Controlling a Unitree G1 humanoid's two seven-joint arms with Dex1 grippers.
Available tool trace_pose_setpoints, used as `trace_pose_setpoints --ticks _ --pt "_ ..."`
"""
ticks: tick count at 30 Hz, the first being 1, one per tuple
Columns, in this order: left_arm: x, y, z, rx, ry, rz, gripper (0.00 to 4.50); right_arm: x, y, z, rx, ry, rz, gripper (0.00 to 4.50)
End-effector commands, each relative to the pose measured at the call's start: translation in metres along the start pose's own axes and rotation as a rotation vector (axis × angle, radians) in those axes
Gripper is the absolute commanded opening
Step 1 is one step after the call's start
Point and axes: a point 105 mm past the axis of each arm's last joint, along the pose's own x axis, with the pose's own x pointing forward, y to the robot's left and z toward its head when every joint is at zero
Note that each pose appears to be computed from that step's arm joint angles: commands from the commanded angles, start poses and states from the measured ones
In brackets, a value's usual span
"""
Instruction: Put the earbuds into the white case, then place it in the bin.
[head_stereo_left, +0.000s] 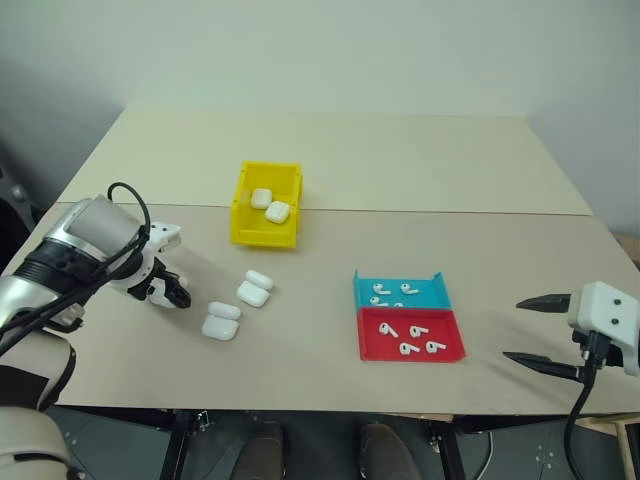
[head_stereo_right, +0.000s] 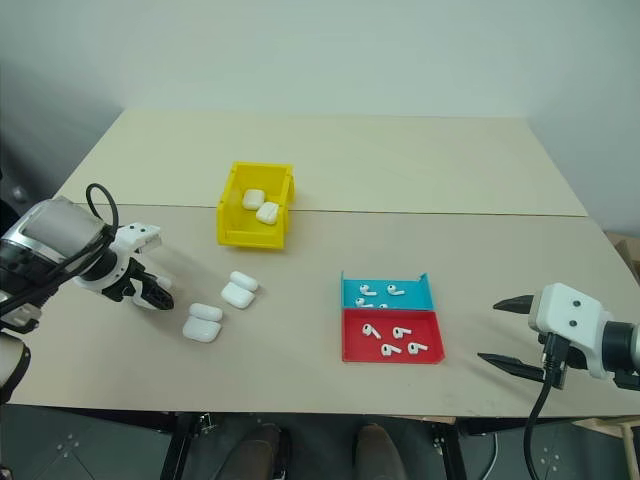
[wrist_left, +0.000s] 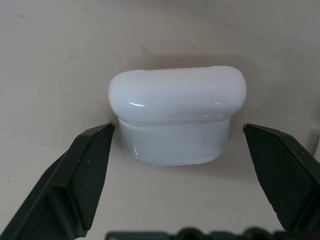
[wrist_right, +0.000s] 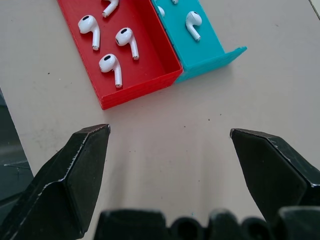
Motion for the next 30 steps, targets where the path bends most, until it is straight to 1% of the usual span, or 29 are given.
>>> trace_pose_setpoints --ticks 1,5,9,12,13,14,16,18,20,23,25,26,27,29,30 --pt "-0.007 0.003 0.003 -0.003 -0.016 0.018 3.96 -0.006 -0.005 0.007 -0.033 -0.011 -0.030 4.50" --pt "-0.008 0.004 0.002 -0.021 -0.015 0.014 2.77 -0.006 -0.005 0.007 -0.032 -0.006 -0.032 4.50" --pt "-0.016 0.007 0.009 0.001 -0.071 0.029 2.76 -0.006 -0.007 0.007 -0.036 -0.004 -0.036 4.50" --pt "-0.037 0.006 0.028 0.114 -0.234 0.044 2.76 -0.008 -0.008 0.008 -0.049 0.005 -0.042 4.50" --pt "-0.047 0.006 0.034 0.119 -0.281 0.050 2.76 -0.009 -0.009 0.009 -0.060 0.009 -0.043 4.50" --pt "-0.060 0.005 0.041 0.132 -0.355 0.046 2.76 -0.011 -0.010 0.011 -0.069 0.011 -0.045 4.50" --pt "-0.082 0.001 0.046 0.168 -0.429 0.039 2.76 -0.015 -0.011 0.015 -0.092 0.018 -0.049 4.50" --pt "-0.116 -0.018 0.056 0.219 -0.608 -0.058 2.76 -0.019 -0.015 0.024 -0.123 0.023 -0.060 4.50" --pt "-0.142 -0.042 0.062 0.340 -0.814 -0.126 2.76 -0.021 -0.016 0.031 -0.143 0.042 -0.054 4.50" --pt "-0.158 -0.085 0.065 0.512 -1.159 -0.238 2.76 -0.020 -0.014 0.041 -0.220 0.080 -0.028 4.50" --pt "-0.156 -0.109 0.056 0.607 -1.363 -0.343 2.76 -0.017 -0.012 0.046 -0.245 0.108 0.021 4.50" --pt "-0.147 -0.123 0.047 0.676 -1.394 -0.427 2.76 -0.016 -0.013 0.051 -0.265 0.123 0.040 4.50" --pt "-0.137 -0.133 0.039 0.706 -1.409 -0.491 2.76 -0.016 -0.014 0.055 -0.278 0.146 0.060 4.50" --pt "-0.118 -0.149 0.035 0.707 -1.490 -0.594 2.76 -0.014 -0.011 0.063 -0.309 0.184 0.122 4.50" --pt "-0.110 -0.152 0.037 0.697 -1.509 -0.588 2.76 -0.013 -0.009 0.065 -0.307 0.204 0.152 4.50"
